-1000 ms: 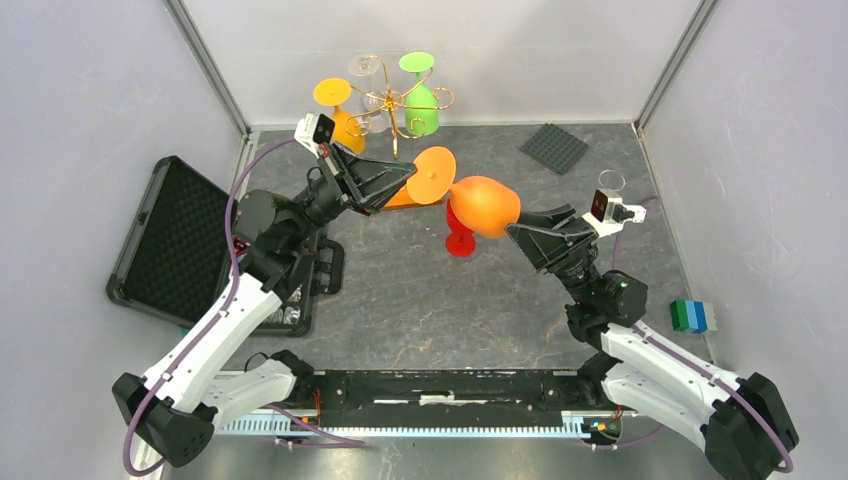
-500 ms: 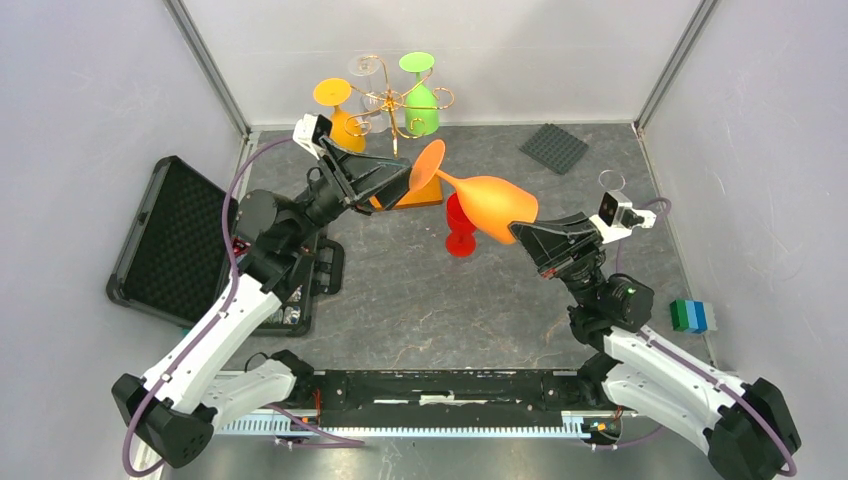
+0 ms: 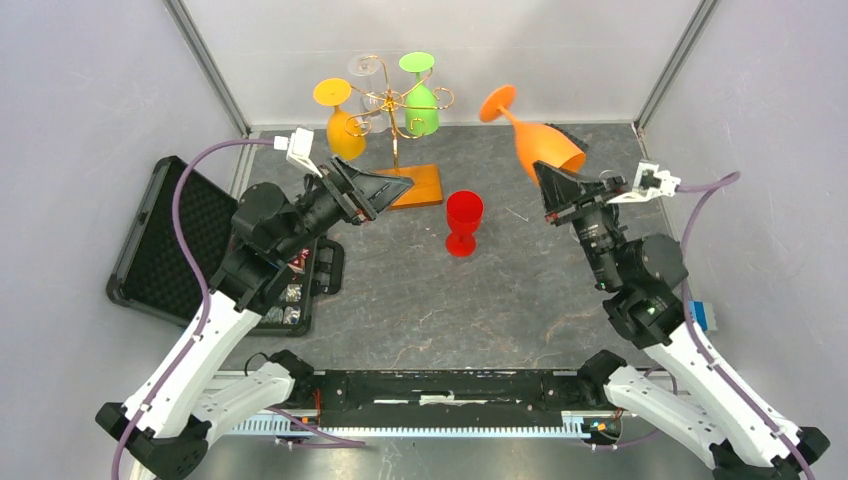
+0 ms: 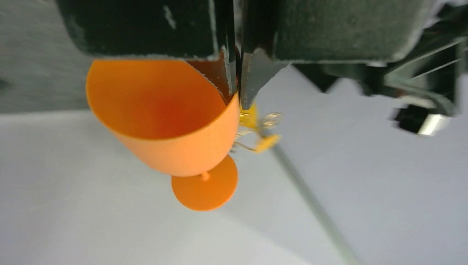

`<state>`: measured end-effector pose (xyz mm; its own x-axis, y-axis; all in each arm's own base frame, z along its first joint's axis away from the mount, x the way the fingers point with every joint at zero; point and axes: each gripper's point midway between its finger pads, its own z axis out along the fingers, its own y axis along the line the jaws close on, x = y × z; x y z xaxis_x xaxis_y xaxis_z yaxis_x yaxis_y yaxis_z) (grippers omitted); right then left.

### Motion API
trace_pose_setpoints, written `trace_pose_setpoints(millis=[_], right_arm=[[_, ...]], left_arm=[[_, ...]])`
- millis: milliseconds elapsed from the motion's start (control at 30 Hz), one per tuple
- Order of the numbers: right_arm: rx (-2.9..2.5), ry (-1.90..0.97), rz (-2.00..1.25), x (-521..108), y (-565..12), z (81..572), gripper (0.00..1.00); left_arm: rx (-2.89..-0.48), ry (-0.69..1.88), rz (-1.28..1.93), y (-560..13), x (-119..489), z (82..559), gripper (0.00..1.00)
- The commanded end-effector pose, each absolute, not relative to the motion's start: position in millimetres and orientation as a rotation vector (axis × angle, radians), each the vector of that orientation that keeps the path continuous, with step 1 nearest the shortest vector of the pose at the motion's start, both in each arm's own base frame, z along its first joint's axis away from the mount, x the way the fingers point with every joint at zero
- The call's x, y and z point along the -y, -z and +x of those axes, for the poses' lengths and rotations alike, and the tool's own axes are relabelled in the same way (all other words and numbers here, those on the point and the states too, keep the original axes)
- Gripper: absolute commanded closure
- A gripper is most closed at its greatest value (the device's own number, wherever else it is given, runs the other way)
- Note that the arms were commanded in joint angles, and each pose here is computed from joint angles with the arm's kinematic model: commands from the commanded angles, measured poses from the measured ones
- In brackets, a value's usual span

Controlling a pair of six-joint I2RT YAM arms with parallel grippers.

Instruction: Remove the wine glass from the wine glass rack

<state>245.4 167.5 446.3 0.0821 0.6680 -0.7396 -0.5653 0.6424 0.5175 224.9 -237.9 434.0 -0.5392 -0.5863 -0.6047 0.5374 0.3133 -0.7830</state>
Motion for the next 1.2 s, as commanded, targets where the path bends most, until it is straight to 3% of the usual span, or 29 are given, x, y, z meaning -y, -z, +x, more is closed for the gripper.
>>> trace_pose_setpoints(millis=[0,233,733,1167], right_arm=[[-1.554,-0.294,0.006,-117,-373,276,1.00],[-1.857,0.100,-0.192,-90,-326,280,1.00],[-2.207,0.078,-0.573,-138,-215,304,1.00],[-2.314,0.013,-0.672,-137,-177,318,1.00]], left_arm=[[-1.754,0.906,0.022,-380,197,255,0.00],[-1.805,0.671,0.036,-362,173,270,0.00],[-1.815,0.605,0.040,-358,164,272,0.00],[-1.818,0.574,0.035,-355,159,272,0.00]])
